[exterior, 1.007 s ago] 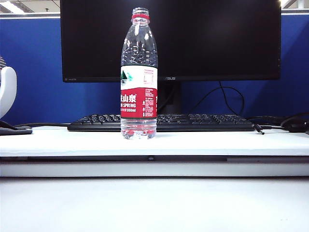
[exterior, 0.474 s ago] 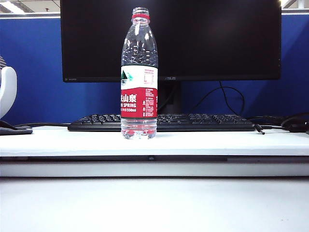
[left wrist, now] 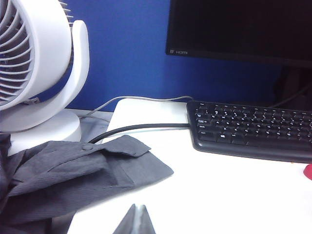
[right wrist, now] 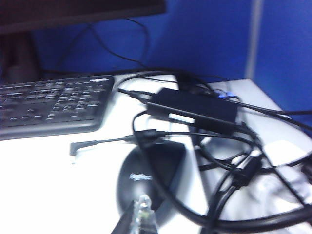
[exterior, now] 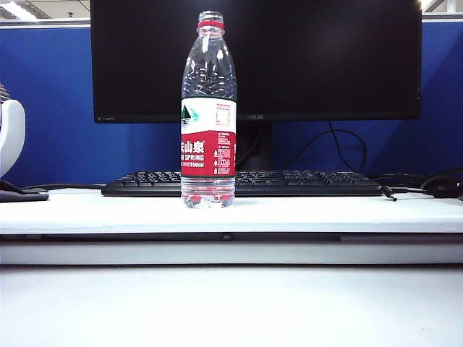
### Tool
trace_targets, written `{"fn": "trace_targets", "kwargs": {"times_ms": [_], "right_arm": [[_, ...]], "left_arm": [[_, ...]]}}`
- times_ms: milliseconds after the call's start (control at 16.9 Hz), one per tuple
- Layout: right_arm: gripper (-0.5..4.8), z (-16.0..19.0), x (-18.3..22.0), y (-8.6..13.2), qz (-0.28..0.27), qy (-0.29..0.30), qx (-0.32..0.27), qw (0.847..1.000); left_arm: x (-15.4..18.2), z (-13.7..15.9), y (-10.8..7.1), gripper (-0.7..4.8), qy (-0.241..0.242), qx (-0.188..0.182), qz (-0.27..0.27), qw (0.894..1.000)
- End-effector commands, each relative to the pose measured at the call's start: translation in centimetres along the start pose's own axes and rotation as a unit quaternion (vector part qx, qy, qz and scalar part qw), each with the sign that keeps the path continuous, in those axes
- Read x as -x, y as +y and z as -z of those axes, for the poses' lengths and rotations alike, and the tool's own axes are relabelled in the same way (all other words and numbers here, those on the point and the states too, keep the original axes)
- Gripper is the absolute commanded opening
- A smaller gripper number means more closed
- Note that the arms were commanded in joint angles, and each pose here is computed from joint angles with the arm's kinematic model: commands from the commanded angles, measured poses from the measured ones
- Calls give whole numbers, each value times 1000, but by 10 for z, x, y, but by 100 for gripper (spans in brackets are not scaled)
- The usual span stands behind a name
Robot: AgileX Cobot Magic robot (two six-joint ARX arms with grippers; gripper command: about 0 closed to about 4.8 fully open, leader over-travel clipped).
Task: Unscrew the cap from the plastic bottle on the table.
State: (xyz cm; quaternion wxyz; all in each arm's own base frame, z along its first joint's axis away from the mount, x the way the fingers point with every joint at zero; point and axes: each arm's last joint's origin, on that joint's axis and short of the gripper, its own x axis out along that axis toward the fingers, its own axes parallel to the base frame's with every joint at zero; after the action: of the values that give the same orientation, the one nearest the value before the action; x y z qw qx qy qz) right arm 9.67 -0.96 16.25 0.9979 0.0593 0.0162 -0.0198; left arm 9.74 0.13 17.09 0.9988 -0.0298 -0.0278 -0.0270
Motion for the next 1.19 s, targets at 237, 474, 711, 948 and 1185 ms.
{"fn": "trace_targets", "kwargs": {"times_ms": [237, 474, 711, 948, 1185], "right_arm": [[-7, -2, 0, -1, 17, -13, 6, 1000], [-7, -2, 0, 0, 12, -13, 6, 1000], [-7, -1, 0, 5, -8, -11, 9, 1000], [-7, -2, 0, 6, -7, -18, 9, 1000], [-7, -2, 0, 6, -6, -17, 9, 1000]], "left_arm": [[0, -1, 0, -3, -6, -2, 0, 1000], [0, -1, 0, -3, -6, -2, 0, 1000], [0, -1, 0, -3, -6, -2, 0, 1000], [0, -1, 0, -3, -6, -2, 0, 1000], [0, -1, 0, -3, -6, -2, 0, 1000]]}}
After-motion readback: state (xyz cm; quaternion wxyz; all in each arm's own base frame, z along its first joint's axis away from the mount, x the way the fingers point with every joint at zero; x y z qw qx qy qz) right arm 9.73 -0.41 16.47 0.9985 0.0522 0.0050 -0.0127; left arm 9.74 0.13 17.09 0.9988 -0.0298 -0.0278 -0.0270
